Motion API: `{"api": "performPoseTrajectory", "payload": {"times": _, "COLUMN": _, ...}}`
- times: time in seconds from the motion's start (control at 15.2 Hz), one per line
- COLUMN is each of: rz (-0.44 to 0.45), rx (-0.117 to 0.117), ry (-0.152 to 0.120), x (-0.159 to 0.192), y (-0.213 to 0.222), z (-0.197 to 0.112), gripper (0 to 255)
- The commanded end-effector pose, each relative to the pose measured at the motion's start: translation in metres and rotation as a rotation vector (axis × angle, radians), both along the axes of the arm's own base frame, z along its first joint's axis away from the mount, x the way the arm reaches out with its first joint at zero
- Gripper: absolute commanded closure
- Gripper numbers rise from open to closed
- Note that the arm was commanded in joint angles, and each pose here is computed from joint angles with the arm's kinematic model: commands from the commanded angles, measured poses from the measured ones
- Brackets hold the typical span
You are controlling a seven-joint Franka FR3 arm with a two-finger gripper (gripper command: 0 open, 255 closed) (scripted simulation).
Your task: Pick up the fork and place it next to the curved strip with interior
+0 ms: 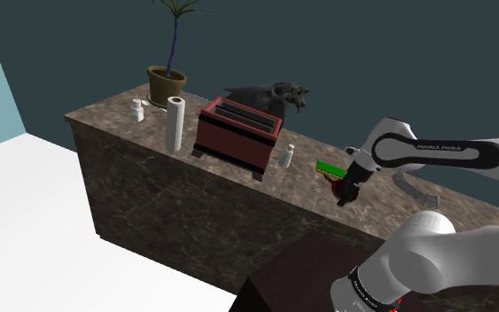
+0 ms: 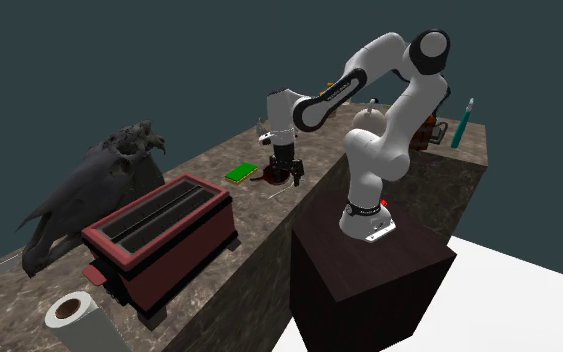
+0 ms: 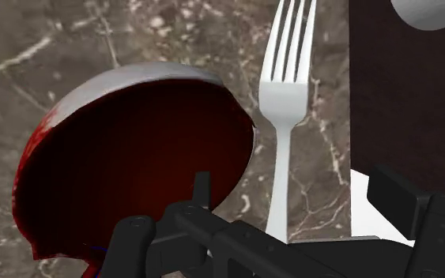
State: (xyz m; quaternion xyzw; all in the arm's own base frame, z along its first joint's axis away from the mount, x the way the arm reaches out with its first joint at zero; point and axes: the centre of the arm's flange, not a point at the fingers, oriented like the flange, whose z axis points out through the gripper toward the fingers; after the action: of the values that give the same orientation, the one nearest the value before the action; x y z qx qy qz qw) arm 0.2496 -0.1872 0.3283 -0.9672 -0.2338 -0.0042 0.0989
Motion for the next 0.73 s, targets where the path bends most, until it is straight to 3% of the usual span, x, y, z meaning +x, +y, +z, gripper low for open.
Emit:
{"api": "performPoseTrajectory", "payload": {"times": 0.0, "rz": -0.001, "rx": 0.001, "ry": 0.001, "x": 0.0004, "y": 0.0015, "z": -0.0102, "gripper": 0}}
{"api": "performPoseTrajectory", "payload": {"times": 0.59, "rz": -0.001, "rx": 0.001, "ry": 0.001, "x": 0.0000, "y": 0.0031, "z": -0.0184, "gripper": 0}}
{"api": "performPoseTrajectory", "payload": {"times": 0.66, "rz": -0.001, "rx": 0.001, "ry": 0.001, "x": 0.0000, "y": 0.0031, "z": -0.0184, "gripper": 255}}
